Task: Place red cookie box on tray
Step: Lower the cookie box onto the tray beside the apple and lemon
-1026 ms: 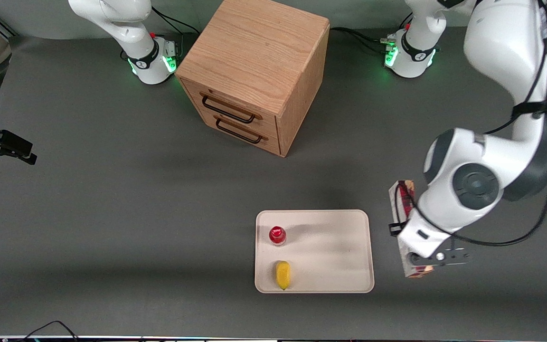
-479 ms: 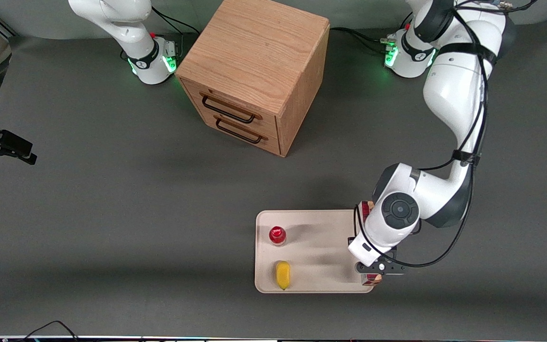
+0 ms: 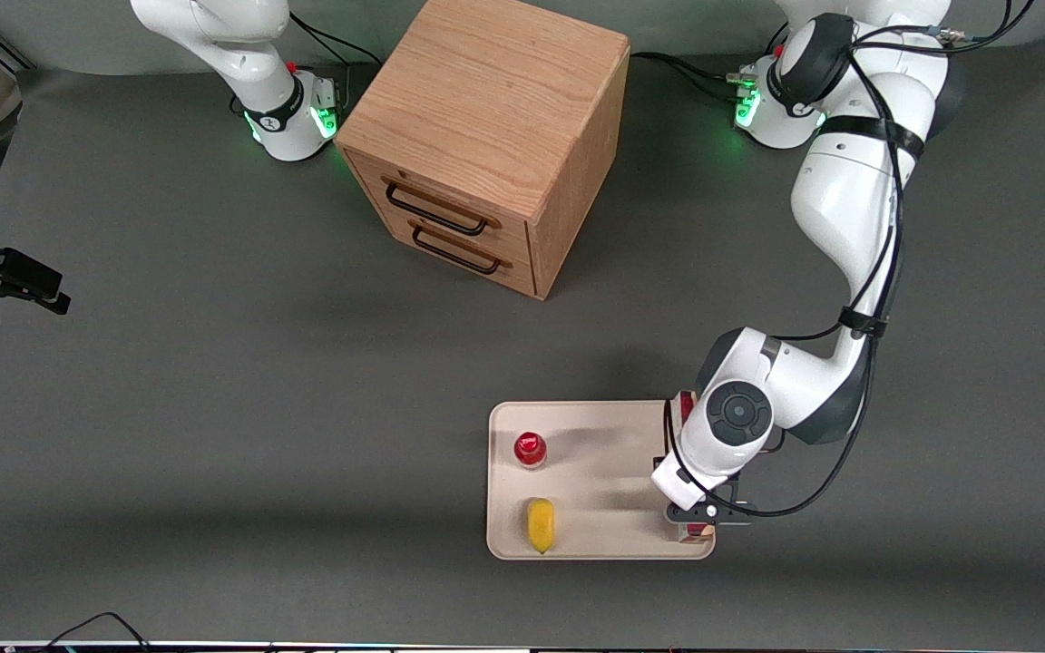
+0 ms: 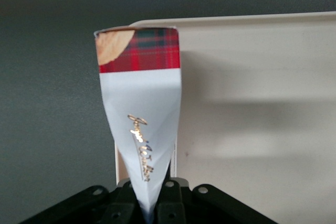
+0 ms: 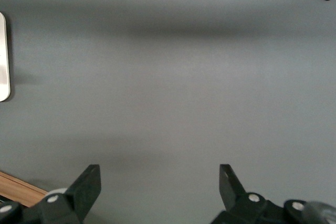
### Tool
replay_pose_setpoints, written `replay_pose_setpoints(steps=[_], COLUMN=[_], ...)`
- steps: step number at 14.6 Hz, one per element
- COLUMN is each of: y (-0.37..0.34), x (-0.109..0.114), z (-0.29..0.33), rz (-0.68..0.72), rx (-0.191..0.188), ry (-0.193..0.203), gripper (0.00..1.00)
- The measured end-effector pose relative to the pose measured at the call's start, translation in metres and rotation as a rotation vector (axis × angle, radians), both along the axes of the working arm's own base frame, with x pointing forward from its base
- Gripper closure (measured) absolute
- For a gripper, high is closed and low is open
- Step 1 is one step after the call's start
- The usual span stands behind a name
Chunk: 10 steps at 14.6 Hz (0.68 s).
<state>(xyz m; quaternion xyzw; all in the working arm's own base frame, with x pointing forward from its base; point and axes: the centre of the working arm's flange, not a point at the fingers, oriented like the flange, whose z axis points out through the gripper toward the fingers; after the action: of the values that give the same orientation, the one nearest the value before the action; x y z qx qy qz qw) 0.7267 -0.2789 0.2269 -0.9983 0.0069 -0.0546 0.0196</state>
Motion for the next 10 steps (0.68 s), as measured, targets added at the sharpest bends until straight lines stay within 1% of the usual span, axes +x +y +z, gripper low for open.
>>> replay_pose_setpoints(steps=[1, 2, 3, 4, 6, 7, 9, 10], y=[0.000, 0.000, 0.000, 0.000, 0.001, 0.003, 0.012, 0.017], x=[0.000, 0.000, 0.000, 0.000, 0.003, 0.005, 0.008, 0.009], z=[-0.001, -0.002, -0.002, -0.001, 0.004, 0.009, 0.027, 0.043], rz=[0.003, 0.008, 0.012, 0.017, 0.031, 0.037, 0.055, 0.063], rx=[0.000, 0.000, 0.000, 0.000, 0.007, 0.012, 0.032, 0.033], ry=[0.001, 0.001, 0.001, -0.002, -0.017, -0.019, 0.002, 0.006], gripper=[0.88, 0.88, 0.84, 0.72, 0.53, 0.41, 0.22, 0.12])
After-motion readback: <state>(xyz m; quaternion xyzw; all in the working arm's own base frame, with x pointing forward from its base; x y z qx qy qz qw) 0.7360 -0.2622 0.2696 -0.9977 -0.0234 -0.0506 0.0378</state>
